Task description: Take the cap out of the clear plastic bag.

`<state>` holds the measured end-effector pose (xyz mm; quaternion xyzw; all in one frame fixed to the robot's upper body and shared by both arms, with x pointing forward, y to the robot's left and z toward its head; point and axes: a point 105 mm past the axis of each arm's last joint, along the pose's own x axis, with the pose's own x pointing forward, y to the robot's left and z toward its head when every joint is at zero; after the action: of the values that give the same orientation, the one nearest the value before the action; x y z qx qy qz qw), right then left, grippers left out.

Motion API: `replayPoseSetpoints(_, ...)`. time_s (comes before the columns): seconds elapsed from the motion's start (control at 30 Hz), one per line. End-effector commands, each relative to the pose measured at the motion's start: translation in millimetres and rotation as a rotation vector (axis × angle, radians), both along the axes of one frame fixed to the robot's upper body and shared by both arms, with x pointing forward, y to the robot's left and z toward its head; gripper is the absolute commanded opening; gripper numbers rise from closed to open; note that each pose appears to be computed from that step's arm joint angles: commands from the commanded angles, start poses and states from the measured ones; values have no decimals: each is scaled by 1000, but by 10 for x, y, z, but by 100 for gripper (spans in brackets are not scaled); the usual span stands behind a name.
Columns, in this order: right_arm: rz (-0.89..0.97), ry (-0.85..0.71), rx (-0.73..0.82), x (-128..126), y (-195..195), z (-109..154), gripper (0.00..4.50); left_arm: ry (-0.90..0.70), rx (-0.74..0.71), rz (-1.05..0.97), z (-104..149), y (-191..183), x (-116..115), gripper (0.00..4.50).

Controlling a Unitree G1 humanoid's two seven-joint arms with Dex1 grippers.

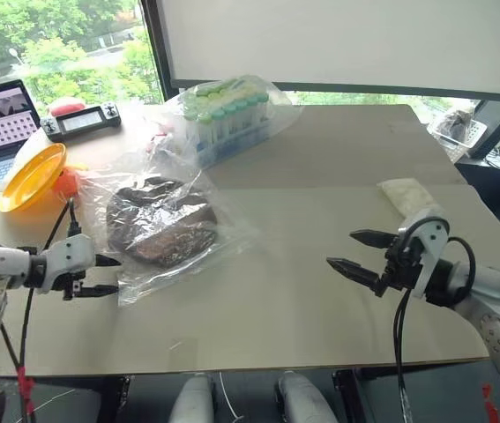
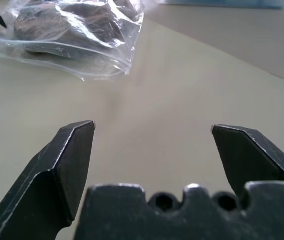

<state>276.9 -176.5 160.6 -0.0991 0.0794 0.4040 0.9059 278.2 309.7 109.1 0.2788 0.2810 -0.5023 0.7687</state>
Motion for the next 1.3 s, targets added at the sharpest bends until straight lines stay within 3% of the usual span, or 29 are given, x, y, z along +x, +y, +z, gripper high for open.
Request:
replayPoseSetpoints(0.03, 28, -51, 4, 18, 49, 89, 450, 112, -204, 60, 561, -102, -53, 323)
replayPoseSetpoints(0.2, 31, -51, 3, 39, 40, 82, 450, 95, -444, 59, 1155, -282, -50, 323)
replayPoseSetpoints(0.27, 32, -51, 4, 44, 39, 81, 450, 98, -503, 14, 1266, -417, -53, 323)
replayPoseSetpoints(0.33, 33, -51, 3, 50, 38, 79, 450, 104, -460, -42, 1166, -596, -66, 323)
replayPoseSetpoints(0.4, 34, -52, 6, 58, 46, 80, 450, 78, -353, -115, 910, -812, -85, 323)
replayPoseSetpoints(0.57, 32, -55, 9, 59, 62, 79, 450, 1, -293, -205, 531, -1228, -202, 323)
replayPoseSetpoints(0.63, 24, -57, 10, 35, 50, 89, 450, -138, -307, -96, 436, -1368, -42, 323)
replayPoseSetpoints(0.7, 12, -56, 3, 15, 24, 82, 450, -205, -357, -12, 411, -1452, 21, 323)
replayPoseSetpoints(0.73, 6, -55, 2, 8, 12, 79, 450, -230, -369, -2, 395, -1477, -5, 372)
replayPoseSetpoints(0.8, 0, -54, 2, -2, -4, 77, 450, -256, -408, 10, 396, -1519, -68, 402)
replayPoseSetpoints(0.83, -3, -52, 1, -8, -11, 75, 450, -272, -439, 20, 415, -1556, -109, 443)
replayPoseSetpoints(0.97, -6, -49, 0, -13, -12, 62, 450, -315, -445, 13, 384, -1667, -271, 443)
replayPoseSetpoints(1.3, -6, -46, -3, 6, 3, 40, 450, -770, -315, 55, 654, -1609, -1, 443)
